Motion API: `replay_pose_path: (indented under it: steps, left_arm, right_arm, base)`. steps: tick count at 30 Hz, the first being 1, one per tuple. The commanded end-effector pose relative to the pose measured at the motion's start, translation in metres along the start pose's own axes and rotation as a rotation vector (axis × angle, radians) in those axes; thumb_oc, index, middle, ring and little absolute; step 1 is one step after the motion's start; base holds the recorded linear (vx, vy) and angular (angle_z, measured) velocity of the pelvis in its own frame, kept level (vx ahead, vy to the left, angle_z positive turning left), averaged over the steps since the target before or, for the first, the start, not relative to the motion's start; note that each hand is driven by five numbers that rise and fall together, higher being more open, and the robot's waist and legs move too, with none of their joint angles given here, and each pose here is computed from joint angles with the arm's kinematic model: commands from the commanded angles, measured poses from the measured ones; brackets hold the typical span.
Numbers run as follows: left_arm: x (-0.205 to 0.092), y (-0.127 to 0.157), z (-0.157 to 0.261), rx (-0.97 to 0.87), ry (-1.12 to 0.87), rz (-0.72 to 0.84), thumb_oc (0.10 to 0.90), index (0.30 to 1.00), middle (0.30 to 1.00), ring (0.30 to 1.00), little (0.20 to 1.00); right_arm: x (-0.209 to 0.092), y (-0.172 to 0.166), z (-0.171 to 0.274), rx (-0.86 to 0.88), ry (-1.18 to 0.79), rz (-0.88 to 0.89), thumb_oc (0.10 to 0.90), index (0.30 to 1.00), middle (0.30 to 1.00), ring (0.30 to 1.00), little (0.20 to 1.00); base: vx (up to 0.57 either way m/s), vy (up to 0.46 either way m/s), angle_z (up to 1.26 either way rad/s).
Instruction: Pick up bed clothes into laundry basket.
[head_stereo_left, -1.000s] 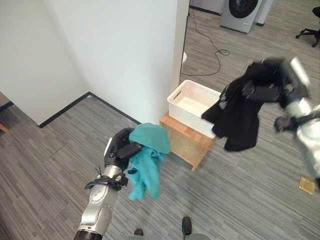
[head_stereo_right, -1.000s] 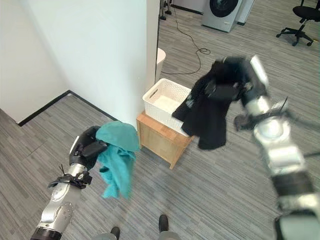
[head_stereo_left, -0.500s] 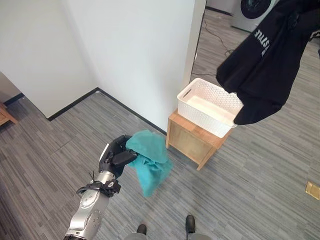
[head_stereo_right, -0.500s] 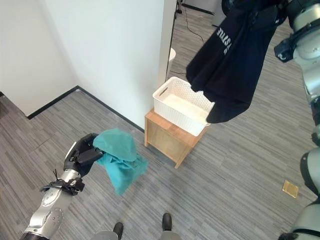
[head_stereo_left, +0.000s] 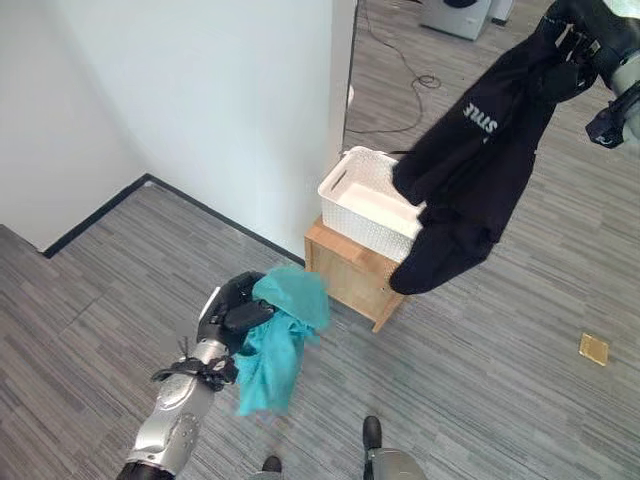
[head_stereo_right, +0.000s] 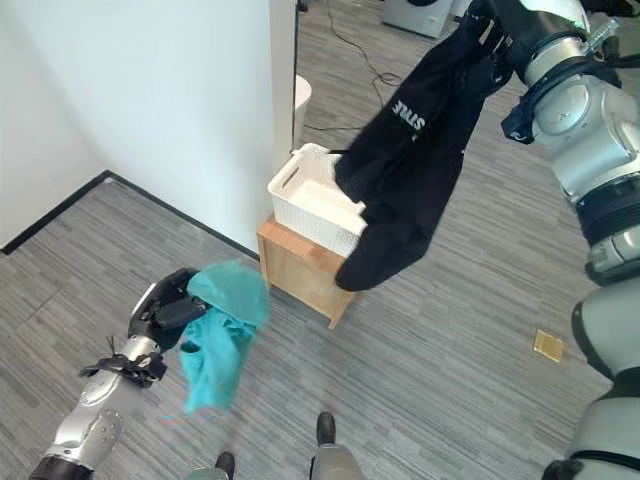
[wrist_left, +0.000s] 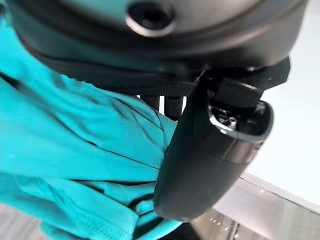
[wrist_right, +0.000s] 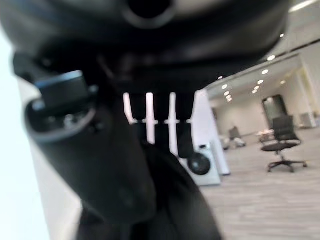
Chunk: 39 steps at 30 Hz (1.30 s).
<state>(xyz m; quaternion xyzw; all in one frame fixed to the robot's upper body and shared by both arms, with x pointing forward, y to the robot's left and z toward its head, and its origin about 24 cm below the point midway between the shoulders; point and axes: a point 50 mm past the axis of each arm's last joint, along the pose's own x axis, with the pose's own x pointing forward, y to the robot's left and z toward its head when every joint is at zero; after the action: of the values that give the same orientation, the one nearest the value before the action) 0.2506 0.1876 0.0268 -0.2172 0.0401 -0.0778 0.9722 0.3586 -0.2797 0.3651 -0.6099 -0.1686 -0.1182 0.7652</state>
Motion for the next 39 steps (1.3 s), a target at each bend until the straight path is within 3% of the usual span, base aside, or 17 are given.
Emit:
replay_pose_path:
  steps: [1, 10, 17, 26, 33, 39]
  left_arm:
    - [0.000, -0.025, 0.056, 0.076, -0.232, -0.191, 0.400, 0.300, 0.300, 0.300, 0.300]
    - [0.000, -0.033, 0.038, 0.068, -0.165, -0.227, 0.400, 0.300, 0.300, 0.300, 0.300]
    - [-0.005, -0.029, 0.037, 0.094, -0.148, -0.224, 0.400, 0.300, 0.300, 0.300, 0.300]
    - [-0.014, -0.020, 0.029, 0.074, -0.112, -0.169, 0.400, 0.300, 0.300, 0.300, 0.300]
    - [-0.012, -0.022, 0.026, 0.104, -0.092, -0.174, 0.400, 0.300, 0.300, 0.300, 0.300]
    - [-0.011, -0.018, 0.020, 0.107, -0.074, -0.150, 0.400, 0.300, 0.300, 0.300, 0.300]
  right_arm:
    - [0.002, -0.104, 0.073, 0.034, -0.268, -0.347, 0.400, 0.300, 0.300, 0.300, 0.300]
    - [0.001, -0.101, 0.071, 0.059, -0.291, -0.341, 0.400, 0.300, 0.300, 0.300, 0.300]
    - [0.009, -0.078, 0.052, 0.085, -0.192, -0.280, 0.400, 0.300, 0.300, 0.300, 0.300]
    - [0.015, -0.075, 0.031, 0.037, -0.058, -0.266, 0.400, 0.300, 0.300, 0.300, 0.300]
    - [0.016, -0.073, 0.039, 0.050, -0.095, -0.278, 0.400, 0.300, 0.300, 0.300, 0.300]
    - [0.015, -0.049, 0.043, 0.046, -0.140, -0.211, 0.400, 0.300, 0.300, 0.300, 0.300]
  base:
    - [0.18, -0.296, -0.29]
    - [0.31, -0.045, -0.06]
    - [0.14, 0.075, -0.25]
    - [0.06, 0.032, -0.02]
    - [0.02, 0.003, -0.04]
    - [0.00, 0.000, -0.03]
